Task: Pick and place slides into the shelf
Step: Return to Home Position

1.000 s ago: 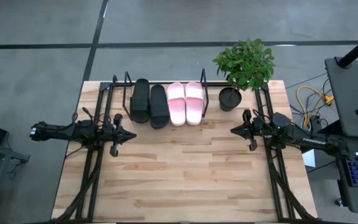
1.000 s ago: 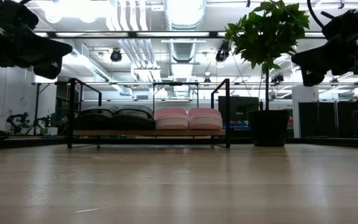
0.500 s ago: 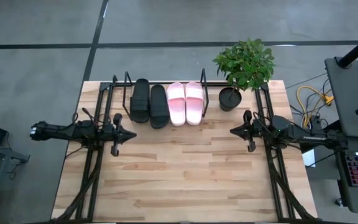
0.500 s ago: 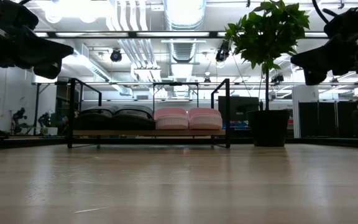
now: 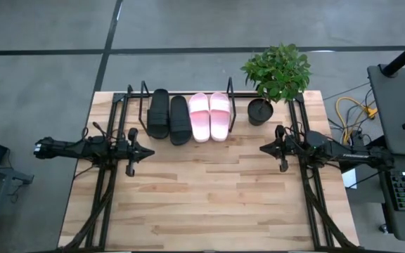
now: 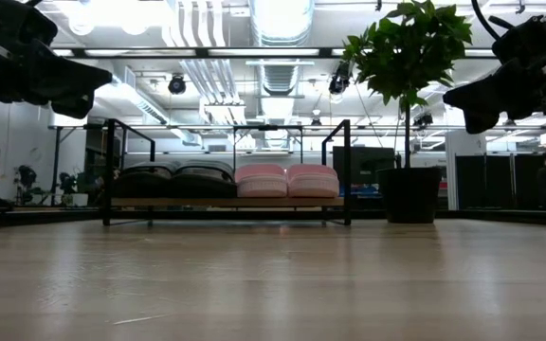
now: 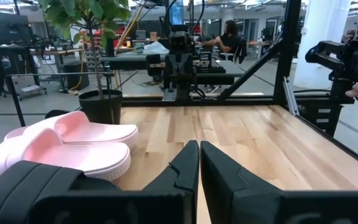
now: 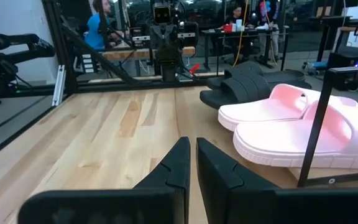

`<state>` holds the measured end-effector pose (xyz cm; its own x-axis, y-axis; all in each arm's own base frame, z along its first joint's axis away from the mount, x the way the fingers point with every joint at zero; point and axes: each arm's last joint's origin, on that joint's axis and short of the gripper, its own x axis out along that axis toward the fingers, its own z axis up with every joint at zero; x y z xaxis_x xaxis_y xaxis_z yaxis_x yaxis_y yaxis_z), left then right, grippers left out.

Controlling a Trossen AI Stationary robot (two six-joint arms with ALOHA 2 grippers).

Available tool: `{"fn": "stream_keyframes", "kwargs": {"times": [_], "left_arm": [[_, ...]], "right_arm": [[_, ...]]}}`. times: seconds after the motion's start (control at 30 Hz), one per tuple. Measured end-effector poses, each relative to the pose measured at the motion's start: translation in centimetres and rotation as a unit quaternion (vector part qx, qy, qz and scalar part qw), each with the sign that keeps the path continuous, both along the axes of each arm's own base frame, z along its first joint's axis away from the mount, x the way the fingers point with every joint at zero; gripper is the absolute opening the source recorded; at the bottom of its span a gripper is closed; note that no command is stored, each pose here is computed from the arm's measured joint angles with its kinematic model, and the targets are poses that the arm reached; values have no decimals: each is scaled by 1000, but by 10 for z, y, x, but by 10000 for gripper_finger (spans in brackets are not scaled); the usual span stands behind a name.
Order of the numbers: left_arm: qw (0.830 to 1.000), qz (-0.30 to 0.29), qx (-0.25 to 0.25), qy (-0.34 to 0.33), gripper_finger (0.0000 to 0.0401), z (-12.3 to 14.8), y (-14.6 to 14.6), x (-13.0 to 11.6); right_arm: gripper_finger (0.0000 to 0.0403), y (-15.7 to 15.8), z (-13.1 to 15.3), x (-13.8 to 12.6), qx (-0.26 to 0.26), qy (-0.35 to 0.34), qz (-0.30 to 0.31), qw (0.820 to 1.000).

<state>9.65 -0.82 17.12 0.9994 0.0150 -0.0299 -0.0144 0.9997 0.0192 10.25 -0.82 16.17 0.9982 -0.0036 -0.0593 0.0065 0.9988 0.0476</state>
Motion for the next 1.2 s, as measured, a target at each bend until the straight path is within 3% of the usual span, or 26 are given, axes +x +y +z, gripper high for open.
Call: {"fn": "stream_keyframes", "kwargs": {"times": [0.4, 0.63, 1.2], "left_arm": [[1000, 1, -4, -1, 0, 0, 0, 0], [1000, 0, -4, 0, 0, 0, 0, 1], [1000, 1, -4, -1, 0, 0, 0, 1]], "right_arm": [[18, 0, 0, 0, 1, 0, 0, 1000], [18, 0, 0, 0, 59, 0, -3, 998], [18, 0, 0, 0, 58, 0, -3, 998]]}}
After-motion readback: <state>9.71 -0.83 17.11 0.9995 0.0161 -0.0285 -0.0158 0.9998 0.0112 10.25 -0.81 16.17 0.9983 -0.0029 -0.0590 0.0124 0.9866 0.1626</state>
